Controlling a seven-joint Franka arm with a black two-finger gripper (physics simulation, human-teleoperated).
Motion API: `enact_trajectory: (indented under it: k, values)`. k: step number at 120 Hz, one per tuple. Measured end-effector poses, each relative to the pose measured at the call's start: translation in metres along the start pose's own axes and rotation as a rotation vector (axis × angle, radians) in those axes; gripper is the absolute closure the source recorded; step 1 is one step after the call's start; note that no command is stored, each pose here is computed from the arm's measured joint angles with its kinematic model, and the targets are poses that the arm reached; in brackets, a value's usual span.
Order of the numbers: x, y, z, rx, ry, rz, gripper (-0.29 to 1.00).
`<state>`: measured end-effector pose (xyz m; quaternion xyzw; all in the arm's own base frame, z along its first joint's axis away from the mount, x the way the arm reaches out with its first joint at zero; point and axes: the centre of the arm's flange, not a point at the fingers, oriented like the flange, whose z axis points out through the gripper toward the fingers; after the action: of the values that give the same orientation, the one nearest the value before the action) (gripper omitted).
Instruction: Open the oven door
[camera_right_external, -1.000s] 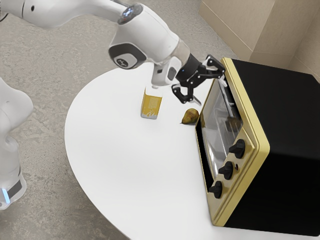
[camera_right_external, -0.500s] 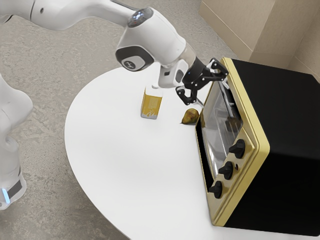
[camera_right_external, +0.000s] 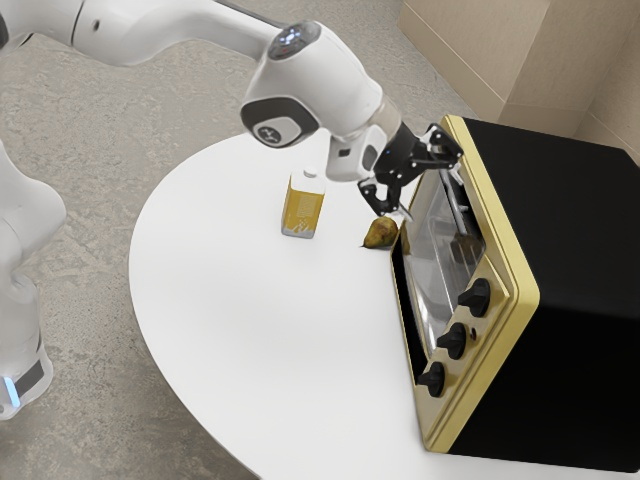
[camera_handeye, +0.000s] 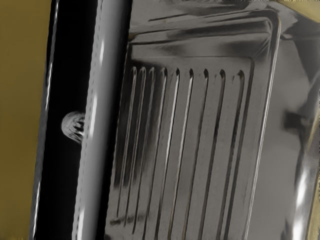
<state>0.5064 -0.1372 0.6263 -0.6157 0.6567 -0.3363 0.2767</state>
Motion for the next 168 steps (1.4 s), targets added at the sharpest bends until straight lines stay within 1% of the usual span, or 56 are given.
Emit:
enact_trajectory:
  k: [49,68,77,89,93,95,100,104,106,123,146,168]
  values:
    - [0.004,0.008,0.016,-0.046,0.007,-0.04,0.0]
    - [0.004,0.009,0.013,-0.062,0.011,-0.061,0.09]
    - [0.002,0.01,0.005,-0.074,0.01,-0.069,0.19]
    - [-0.004,0.014,-0.004,-0.095,0.0,-0.073,0.25]
    - [-0.005,0.016,-0.006,-0.103,-0.002,-0.076,0.22]
    - [-0.006,0.018,-0.007,-0.107,-0.003,-0.078,0.22]
    - [-0.008,0.022,-0.008,-0.117,-0.006,-0.079,0.15]
    - [-0.009,0.025,-0.01,-0.121,-0.008,-0.076,0.16]
    - [-0.01,0.027,-0.011,-0.125,-0.008,-0.078,0.12]
    - [-0.016,0.038,-0.018,-0.134,-0.014,-0.07,0.08]
    - [-0.023,0.052,-0.029,-0.138,-0.012,-0.071,0.08]
    - [-0.033,0.065,-0.043,-0.137,-0.002,-0.082,0.17]
